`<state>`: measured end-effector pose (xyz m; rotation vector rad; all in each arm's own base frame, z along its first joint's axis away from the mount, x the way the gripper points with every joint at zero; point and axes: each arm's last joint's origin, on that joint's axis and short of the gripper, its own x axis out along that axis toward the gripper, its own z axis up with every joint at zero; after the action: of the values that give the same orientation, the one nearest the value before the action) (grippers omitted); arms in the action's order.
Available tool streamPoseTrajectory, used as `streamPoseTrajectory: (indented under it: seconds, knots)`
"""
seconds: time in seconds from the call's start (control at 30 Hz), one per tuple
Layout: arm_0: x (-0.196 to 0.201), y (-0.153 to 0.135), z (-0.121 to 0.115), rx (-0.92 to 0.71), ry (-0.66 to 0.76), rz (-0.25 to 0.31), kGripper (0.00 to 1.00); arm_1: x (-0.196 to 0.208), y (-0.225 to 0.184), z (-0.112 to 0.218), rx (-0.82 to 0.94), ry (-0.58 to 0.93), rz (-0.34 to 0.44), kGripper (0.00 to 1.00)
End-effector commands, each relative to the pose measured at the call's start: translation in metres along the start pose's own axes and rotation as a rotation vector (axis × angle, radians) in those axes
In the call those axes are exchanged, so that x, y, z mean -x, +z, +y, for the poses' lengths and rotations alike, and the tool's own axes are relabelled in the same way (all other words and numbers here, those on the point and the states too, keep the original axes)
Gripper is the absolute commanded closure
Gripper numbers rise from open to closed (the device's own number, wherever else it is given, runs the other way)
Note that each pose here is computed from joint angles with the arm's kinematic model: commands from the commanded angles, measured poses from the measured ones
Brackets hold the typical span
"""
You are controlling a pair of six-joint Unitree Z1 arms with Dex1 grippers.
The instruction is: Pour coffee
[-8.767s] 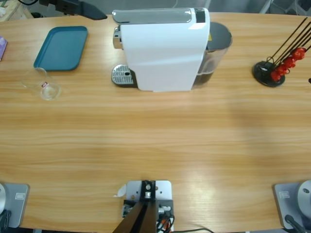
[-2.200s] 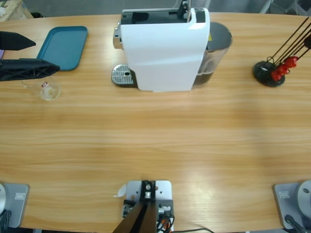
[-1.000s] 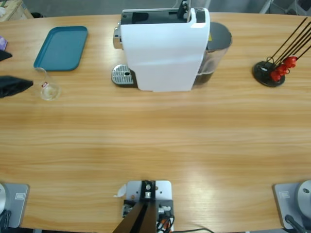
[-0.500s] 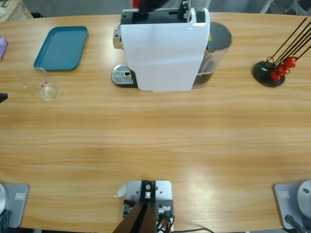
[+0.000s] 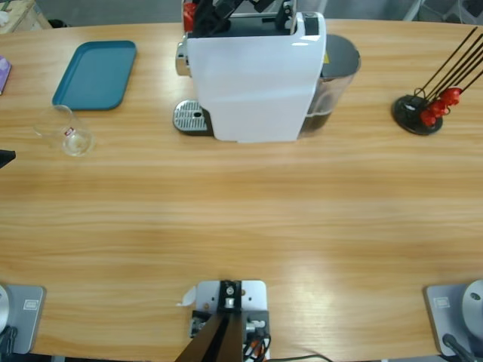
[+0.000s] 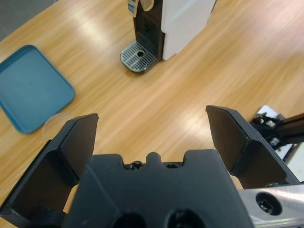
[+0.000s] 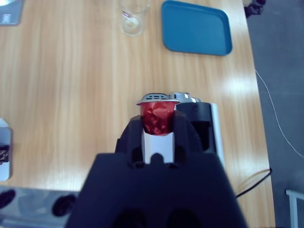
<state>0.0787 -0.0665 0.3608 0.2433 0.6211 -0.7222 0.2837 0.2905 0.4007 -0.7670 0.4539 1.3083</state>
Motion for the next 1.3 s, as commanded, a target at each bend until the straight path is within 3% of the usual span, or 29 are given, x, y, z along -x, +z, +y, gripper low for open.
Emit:
streamPoseTrajectory:
  seconds: [0.03,1.3]
  knots:
    - [-0.003,-0.013,-0.001,0.008,-0.002,0.038,0.009,-0.032,-0.019,-0.017,-0.074,-0.014,0.067,1.0]
    - [-0.007,-0.019,-0.001,0.009,-0.004,0.047,0.009,-0.049,-0.032,-0.032,-0.012,-0.074,0.154,0.99]
